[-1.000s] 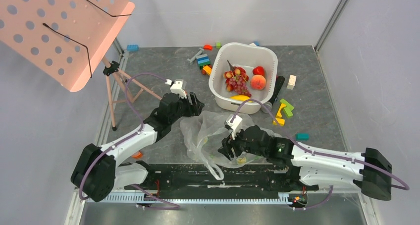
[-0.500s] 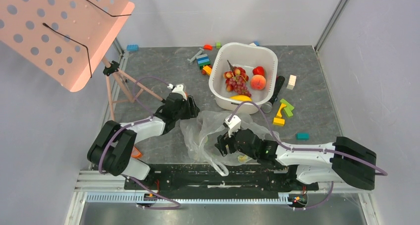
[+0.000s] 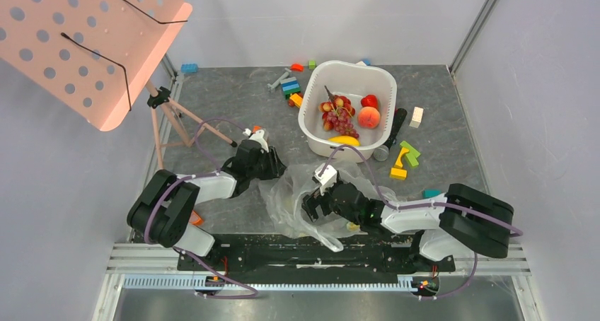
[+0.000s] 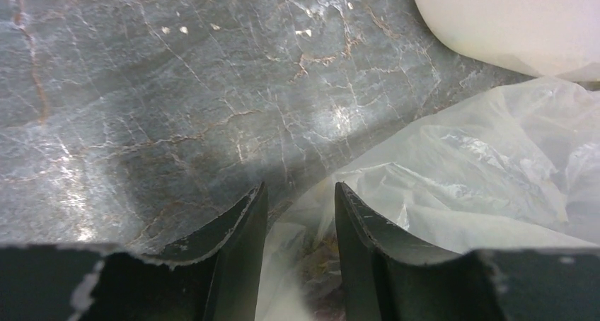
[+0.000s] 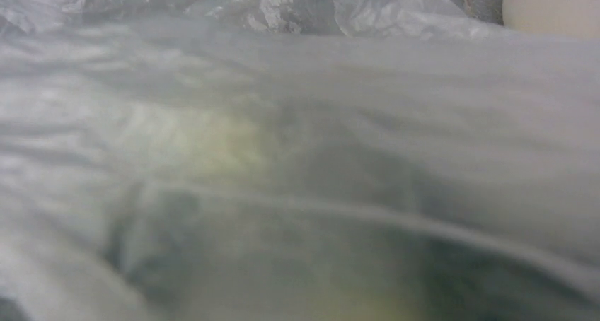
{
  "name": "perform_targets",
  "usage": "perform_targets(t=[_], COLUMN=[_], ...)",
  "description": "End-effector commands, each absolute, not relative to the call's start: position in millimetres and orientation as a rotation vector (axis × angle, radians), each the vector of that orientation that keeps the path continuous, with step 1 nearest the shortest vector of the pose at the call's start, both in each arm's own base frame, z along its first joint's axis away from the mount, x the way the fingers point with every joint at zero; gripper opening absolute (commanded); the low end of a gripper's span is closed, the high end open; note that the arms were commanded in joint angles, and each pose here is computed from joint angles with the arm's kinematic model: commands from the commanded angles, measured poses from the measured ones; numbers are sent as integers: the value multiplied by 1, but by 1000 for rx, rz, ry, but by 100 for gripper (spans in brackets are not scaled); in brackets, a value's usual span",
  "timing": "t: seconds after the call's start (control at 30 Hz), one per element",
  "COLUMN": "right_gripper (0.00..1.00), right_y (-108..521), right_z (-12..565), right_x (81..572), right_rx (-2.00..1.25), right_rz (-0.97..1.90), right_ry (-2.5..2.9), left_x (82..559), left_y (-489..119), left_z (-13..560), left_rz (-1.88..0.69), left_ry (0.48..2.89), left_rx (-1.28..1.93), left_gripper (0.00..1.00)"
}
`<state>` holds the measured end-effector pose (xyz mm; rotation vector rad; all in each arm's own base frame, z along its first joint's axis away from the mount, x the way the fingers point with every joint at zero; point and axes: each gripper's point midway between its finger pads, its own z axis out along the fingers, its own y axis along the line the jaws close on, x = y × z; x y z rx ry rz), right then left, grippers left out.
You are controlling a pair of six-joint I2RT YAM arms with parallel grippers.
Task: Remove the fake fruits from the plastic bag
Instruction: Take out the fake fruit from the plastic bag.
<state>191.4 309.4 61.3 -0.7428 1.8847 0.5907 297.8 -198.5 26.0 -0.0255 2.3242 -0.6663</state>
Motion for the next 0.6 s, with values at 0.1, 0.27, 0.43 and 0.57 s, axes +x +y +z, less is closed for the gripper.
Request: perform_targets(t=[0.1,0.27,0.43,0.57], right_gripper=[98,98,98,98], right_y=[341,354,361,368], right_z=[82,78,76,71], right_x=[194,195,197,200], right_rx=[-805,-833,-831,-839], right_rz=[694,715,725,720], right_ry=[1753,1749,1739,1754], left_x=[288,281,274,267], left_y=[-212,-220,-227,-236], left_z=[31,32,33,36], left_rz=[-779,-836,-879,-928], left_ry=[2306,2308,2310,2306], left_rx=[-1,31,71,116], left_gripper=[46,44,42,41])
